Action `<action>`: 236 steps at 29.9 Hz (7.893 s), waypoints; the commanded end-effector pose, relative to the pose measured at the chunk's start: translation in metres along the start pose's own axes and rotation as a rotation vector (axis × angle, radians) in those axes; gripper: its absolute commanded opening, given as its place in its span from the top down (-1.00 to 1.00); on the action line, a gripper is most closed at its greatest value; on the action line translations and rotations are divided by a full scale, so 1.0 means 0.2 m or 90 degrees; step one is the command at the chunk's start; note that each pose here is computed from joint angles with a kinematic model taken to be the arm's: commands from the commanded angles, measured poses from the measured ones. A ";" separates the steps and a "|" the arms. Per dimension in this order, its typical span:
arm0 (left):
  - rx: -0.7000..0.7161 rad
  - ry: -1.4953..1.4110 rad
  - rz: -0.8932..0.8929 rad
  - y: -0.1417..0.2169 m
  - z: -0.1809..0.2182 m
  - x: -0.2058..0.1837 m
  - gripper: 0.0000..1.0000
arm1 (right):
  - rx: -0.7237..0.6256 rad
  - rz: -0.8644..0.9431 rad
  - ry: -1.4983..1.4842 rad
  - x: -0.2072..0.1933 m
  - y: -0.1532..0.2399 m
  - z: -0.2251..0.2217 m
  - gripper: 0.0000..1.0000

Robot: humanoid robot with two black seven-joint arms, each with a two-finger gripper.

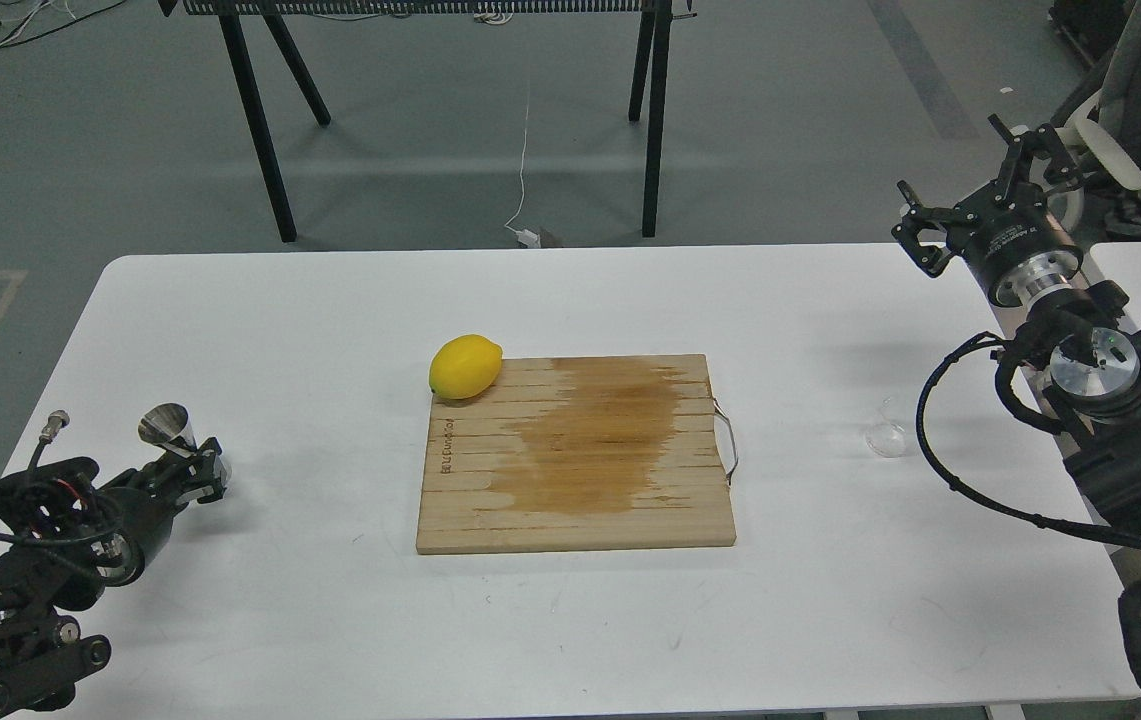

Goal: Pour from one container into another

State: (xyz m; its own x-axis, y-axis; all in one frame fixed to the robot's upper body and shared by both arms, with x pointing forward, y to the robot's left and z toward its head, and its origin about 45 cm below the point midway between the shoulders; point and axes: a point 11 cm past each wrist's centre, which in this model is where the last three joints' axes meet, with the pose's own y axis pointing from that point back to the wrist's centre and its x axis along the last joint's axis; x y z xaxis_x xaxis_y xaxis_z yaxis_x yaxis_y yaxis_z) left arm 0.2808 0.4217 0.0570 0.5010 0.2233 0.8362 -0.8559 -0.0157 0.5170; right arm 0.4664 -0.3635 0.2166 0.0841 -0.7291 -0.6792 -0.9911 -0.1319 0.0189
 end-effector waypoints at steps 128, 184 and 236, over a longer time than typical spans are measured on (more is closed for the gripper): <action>-0.499 -0.474 0.038 -0.28 1.70 -0.09 -0.15 | 0.048 0.099 0.011 0.29 0.14 -0.22 -0.98; -0.499 -0.472 0.053 -0.29 1.60 -0.04 -0.89 | 0.048 0.089 0.009 0.26 0.12 -0.22 -0.98; -0.275 0.305 0.208 -0.09 0.59 1.10 -0.89 | 0.042 0.066 0.007 0.20 0.08 -0.20 -0.99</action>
State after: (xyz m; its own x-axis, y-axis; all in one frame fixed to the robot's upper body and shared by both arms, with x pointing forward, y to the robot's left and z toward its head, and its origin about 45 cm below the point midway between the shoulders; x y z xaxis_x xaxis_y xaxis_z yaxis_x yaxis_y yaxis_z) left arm 0.4090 0.3456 0.2301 0.1912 0.4577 0.8683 -0.9622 0.2621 0.0737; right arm 0.4579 -0.4233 0.2199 -0.0250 -0.7442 -0.6675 -0.9990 -0.0055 0.0435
